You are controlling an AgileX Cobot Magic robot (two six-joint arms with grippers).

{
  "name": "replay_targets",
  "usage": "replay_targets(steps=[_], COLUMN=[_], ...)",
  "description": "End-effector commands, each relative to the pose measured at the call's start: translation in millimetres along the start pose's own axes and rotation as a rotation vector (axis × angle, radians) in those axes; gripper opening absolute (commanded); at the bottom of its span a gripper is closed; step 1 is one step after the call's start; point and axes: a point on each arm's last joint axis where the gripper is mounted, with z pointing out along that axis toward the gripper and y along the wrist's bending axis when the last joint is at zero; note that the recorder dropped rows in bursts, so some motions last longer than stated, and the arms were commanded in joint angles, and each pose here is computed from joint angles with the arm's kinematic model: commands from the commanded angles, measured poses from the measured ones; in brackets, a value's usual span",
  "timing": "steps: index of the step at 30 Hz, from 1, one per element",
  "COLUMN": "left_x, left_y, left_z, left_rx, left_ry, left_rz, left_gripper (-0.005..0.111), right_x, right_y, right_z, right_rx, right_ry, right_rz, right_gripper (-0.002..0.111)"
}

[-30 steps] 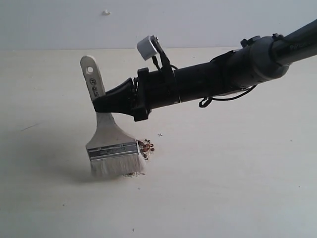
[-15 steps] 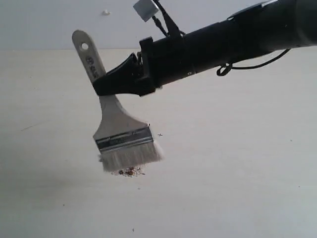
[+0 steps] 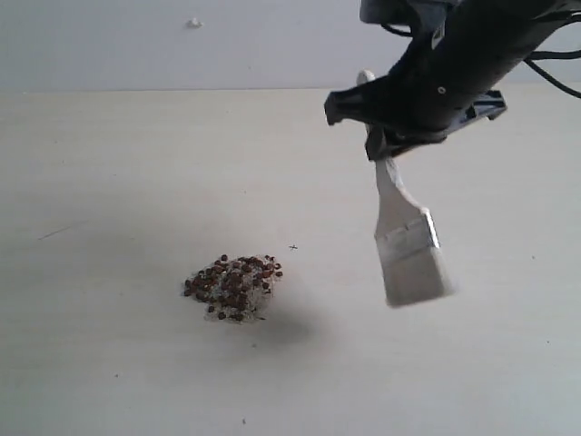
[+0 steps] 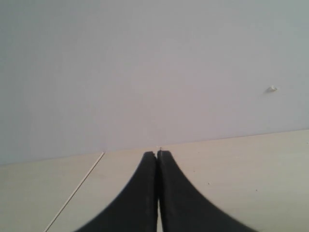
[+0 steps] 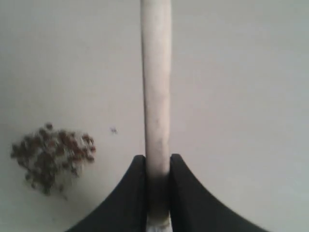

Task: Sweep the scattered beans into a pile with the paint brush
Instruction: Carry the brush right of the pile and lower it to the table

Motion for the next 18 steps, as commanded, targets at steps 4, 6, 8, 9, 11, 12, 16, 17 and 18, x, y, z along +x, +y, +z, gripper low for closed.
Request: replay_targets(steps=[4, 6, 8, 9, 11, 12, 16, 17, 18], left_x=[0.8, 0.8, 0.8, 0.8, 0.8, 0.8, 0.8, 0.8, 0.8], left_y=[0.1, 0.1, 0.1, 0.1, 0.1, 0.1, 0.1, 0.1, 0.1], left_z=[-0.5, -0.5, -0.5, -0.5, -0.5, -0.5, -0.5, -0.5, -0.5], left_rx=[-0.002, -0.002, -0.002, -0.002, -0.002, -0.002, -0.002, -0.002, -0.002], left_ry=[-0.002, -0.002, -0.002, -0.002, -0.002, -0.002, -0.002, -0.002, -0.002], left_rz=[-0.006, -0.006, -0.006, -0.006, -0.006, -0.006, -0.006, -0.006, -0.006], left_gripper=[0.000, 0.000, 0.000, 0.000, 0.000, 0.000, 0.000, 0.000, 0.000], right_x=[36.6, 40.9, 45.0, 47.9, 53.9, 57.2, 62.1, 61.9, 61.4], right_y=[10.9, 10.9, 8.6, 6.9, 3.2, 1.7, -0.6, 0.0, 0.8], right_z=[-4.1, 3.4, 10.2, 14.2, 21.1, 25.5, 38.6, 41.0, 43.0], right_rx=[-0.151, -0.175, -0.175, -0.169, -0.155, -0.149, -0.150, -0.161, -0.175], right_ry=[0.296, 0.265, 0.239, 0.234, 0.246, 0.260, 0.256, 0.244, 0.232], right_rz=[0.047, 0.096, 0.119, 0.127, 0.137, 0.141, 0.178, 0.186, 0.188], right_gripper=[0.000, 0.000, 0.000, 0.000, 0.000, 0.000, 0.000, 0.000, 0.000])
